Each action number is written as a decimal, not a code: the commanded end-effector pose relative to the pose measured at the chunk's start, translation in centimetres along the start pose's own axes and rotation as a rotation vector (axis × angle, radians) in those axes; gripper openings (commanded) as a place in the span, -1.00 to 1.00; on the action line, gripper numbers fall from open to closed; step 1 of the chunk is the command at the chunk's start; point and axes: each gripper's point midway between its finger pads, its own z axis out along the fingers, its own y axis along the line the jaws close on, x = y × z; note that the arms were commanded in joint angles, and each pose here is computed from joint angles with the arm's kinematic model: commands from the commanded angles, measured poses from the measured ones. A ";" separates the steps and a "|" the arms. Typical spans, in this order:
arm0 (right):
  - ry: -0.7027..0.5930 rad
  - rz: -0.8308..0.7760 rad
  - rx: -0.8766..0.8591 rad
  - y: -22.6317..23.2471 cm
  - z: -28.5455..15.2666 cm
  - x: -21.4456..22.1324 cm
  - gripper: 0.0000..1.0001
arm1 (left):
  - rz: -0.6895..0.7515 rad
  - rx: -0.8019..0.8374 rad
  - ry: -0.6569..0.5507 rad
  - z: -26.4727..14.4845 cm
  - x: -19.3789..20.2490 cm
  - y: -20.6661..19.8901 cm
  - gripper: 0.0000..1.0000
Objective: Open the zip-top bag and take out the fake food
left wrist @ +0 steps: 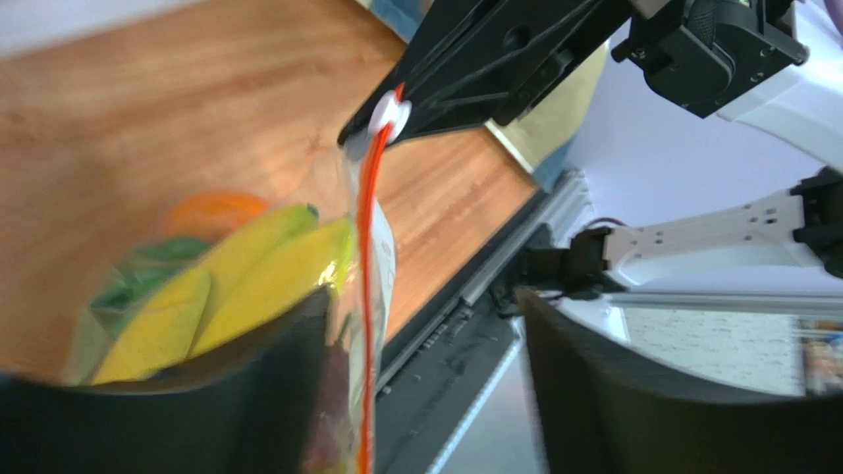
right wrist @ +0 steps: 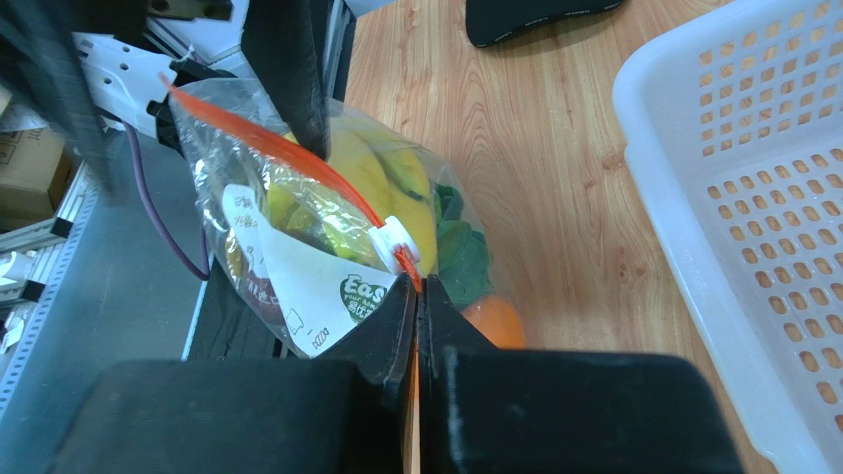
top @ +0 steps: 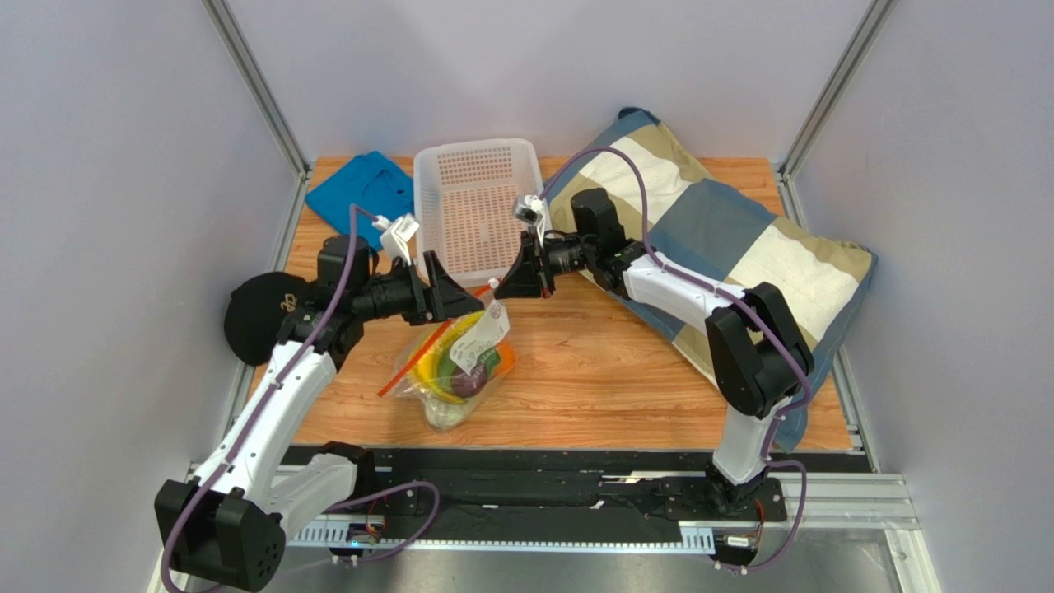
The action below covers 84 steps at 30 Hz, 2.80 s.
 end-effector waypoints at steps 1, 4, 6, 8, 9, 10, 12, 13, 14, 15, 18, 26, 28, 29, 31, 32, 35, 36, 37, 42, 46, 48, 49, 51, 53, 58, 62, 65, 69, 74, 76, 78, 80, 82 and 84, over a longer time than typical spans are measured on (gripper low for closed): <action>-0.018 -0.046 -0.035 2.1 0.2 -2.0 -1.00 | 0.154 -0.074 -0.040 -0.4 -2.4 -1.0 0.75; 0.003 -0.032 -0.047 3.0 0.0 -1.6 -1.00 | 0.178 -0.104 -0.051 -0.2 -3.8 -0.8 0.75; 0.016 -0.021 -0.055 3.3 -0.2 -1.1 -1.00 | 0.195 -0.090 -0.030 0.7 -4.2 -0.6 0.69; 0.023 -0.024 -0.076 3.7 -0.2 -0.9 -1.00 | 0.203 -0.078 0.016 1.9 -4.1 0.1 0.57; 0.026 -0.019 -0.085 3.7 -0.2 -1.0 -1.00 | 0.204 -0.072 0.040 2.4 -3.8 0.4 0.48; 0.026 -0.022 -0.106 4.0 -0.2 -1.1 -1.00 | 0.211 -0.043 0.065 2.8 -3.6 0.2 0.30; 0.047 0.018 -0.127 4.1 -0.1 -0.7 -1.00 | 0.232 -0.039 0.115 3.8 -3.2 1.1 0.28; 0.052 0.030 -0.135 4.2 -0.1 -0.6 -1.00 | 0.250 -0.040 0.115 4.0 -3.4 1.1 0.30; 0.055 0.035 -0.146 4.3 -0.1 -0.5 -1.00 | 0.267 -0.035 0.115 4.3 -3.5 1.1 0.32; 0.060 0.019 -0.153 4.4 -0.2 -0.4 -1.00 | 0.291 -0.029 0.111 4.3 -3.8 1.0 0.33; 0.068 0.015 -0.148 4.5 -0.3 -0.4 -1.00 | 0.347 -0.006 0.104 4.5 -4.6 0.5 0.40; 0.080 0.017 -0.173 5.7 -0.8 -0.9 -1.00 | 0.433 0.216 0.203 5.3 -4.1 -1.9 0.43; 0.083 0.023 -0.173 6.2 -1.2 -1.0 -1.00 | 0.440 0.279 0.219 5.1 -3.8 -2.8 0.39; 0.078 0.015 -0.169 6.6 -1.5 -1.4 -1.00 | 0.441 0.305 0.228 5.0 -3.6 -3.1 0.34; 0.073 0.017 -0.177 7.1 -1.9 -1.7 -1.00 | 0.440 0.344 0.237 4.7 -3.5 -3.8 0.22; 0.069 0.018 -0.173 7.1 -2.1 -1.9 -1.00 | 0.438 0.362 0.231 4.7 -3.7 -4.2 0.22; 0.056 0.000 -0.164 7.2 -2.6 -2.8 -1.00 | 0.438 0.444 0.228 4.8 -3.6 -5.4 0.19; 0.050 -0.006 -0.163 7.1 -2.7 -3.3 -1.00 | 0.427 0.465 0.238 4.9 -3.4 -5.9 0.19; 0.049 -0.002 -0.174 7.1 -2.7 -3.4 -1.00 | 0.429 0.472 0.242 5.1 -3.4 -6.0 0.19; 0.050 0.000 -0.169 6.7 -2.9 -3.7 -1.00 | 0.432 0.501 0.277 6.0 -2.5 -6.3 0.03; 0.053 0.012 -0.163 6.5 -3.0 -3.1 -1.00 | 0.439 0.476 0.278 6.0 -2.3 -6.0 -0.13; 0.051 0.016 -0.155 6.3 -3.3 -2.9 -1.00 | 0.443 0.461 0.271 5.9 -2.4 -5.9 -0.19; 0.050 0.015 -0.155 6.3 -3.4 -2.9 -1.00 | 0.448 0.456 0.266 5.7 -2.4 -5.9 -0.21; 0.049 0.022 -0.147 6.0 -3.7 -2.7 -1.00 | 0.458 0.436 0.255 5.7 -2.5 -5.9 -0.27; 0.048 0.021 -0.146 6.0 -3.8 -2.6 -1.00 | 0.457 0.429 0.251 5.6 -2.5 -5.9 -0.41; 0.046 0.025 -0.142 6.0 -4.1 -2.5 -1.00 | 0.457 0.398 0.239 5.2 -2.6 -5.7 -0.54; 0.045 0.023 -0.136 5.8 -4.0 -2.6 -1.00 | 0.457 0.395 0.235 5.0 -2.7 -5.7 -0.75; 0.046 0.031 -0.131 5.6 -4.0 -2.5 -1.00 | 0.463 0.362 0.225 5.0 -2.9 -5.4 -0.86; 0.030 0.053 -0.074 4.6 -3.9 -2.7 -1.00 | 0.482 0.289 0.191 4.0 -3.4 -5.3 -1.00; -0.019 0.071 -0.058 4.7 -3.9 -3.8 -1.00 | 0.487 0.278 0.162 3.5 -3.3 -5.5 -1.00; -0.032 0.080 -0.025 4.1 -3.9 -4.0 -1.00 | 0.470 0.237 0.174 3.6 -3.2 -4.7 -1.00; -0.066 0.099 0.001 3.5 -4.0 -4.5 -1.00 | 0.455 0.179 0.175 3.6 -3.1 -3.8 -1.00; -0.100 0.123 0.076 2.0 -4.5 -4.9 -1.00 | 0.426 0.120 0.174 3.4 -2.9 -2.9 -1.00; -0.114 0.138 0.161 0.5 -5.0 -4.8 -1.00 | 0.383 0.009 0.170 2.9 -2.4 -1.3 -1.00; -0.105 0.173 0.244 -1.0 -6.0 -4.0 -1.00 | 0.299 -0.120 0.158 1.9 -1.6 0.5 -1.00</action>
